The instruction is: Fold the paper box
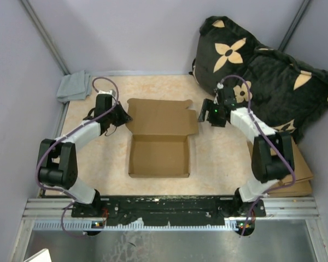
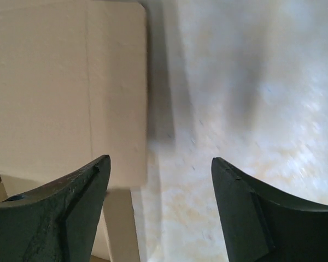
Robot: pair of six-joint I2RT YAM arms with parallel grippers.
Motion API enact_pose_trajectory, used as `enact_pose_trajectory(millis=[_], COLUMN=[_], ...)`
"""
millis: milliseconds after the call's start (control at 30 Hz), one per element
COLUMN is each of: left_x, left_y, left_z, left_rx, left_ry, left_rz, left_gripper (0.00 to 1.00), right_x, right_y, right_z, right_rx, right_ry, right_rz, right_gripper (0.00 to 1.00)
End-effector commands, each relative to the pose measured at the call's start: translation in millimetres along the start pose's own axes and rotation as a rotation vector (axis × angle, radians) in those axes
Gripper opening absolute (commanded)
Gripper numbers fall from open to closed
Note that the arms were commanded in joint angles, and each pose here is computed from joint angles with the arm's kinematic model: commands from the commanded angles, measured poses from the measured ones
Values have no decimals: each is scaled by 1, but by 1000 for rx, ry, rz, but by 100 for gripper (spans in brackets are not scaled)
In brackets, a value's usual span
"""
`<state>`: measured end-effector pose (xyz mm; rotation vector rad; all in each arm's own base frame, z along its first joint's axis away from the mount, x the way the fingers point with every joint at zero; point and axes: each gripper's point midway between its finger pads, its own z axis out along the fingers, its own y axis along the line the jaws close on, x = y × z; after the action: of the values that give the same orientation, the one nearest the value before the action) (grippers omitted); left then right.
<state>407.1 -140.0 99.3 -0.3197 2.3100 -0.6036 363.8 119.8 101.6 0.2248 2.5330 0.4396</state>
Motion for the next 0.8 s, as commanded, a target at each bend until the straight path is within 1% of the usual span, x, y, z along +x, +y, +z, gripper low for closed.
enact_pose_trajectory(millis=[0, 67, 200, 433, 633, 767], left_x=[-21, -22, -22, -23, -24, -28], left_y=[-19, -23, -28, -31, -36, -40], left_z=[-19, -24, -35, -49, -53, -58], left_rx=[101, 125, 161, 194, 215, 223], left_ry=[-127, -144, -179, -236, -242, -255], left_rz=[61, 76, 97, 110, 117, 126], left_gripper=[0, 0, 0, 0, 0, 0], right_x=[-22, -25, -34, -42, -51, -56], right_y=[39, 45, 48, 68, 85, 90], right_z=[26, 36, 50, 53, 35, 20], right_rx=[-193, -234, -253, -369, -447, -431], right_ry=[40, 50, 42, 48, 14, -11], right_rz=[-84, -93, -109, -162, -183, -206], right_gripper=[75, 74, 74, 67, 54, 48])
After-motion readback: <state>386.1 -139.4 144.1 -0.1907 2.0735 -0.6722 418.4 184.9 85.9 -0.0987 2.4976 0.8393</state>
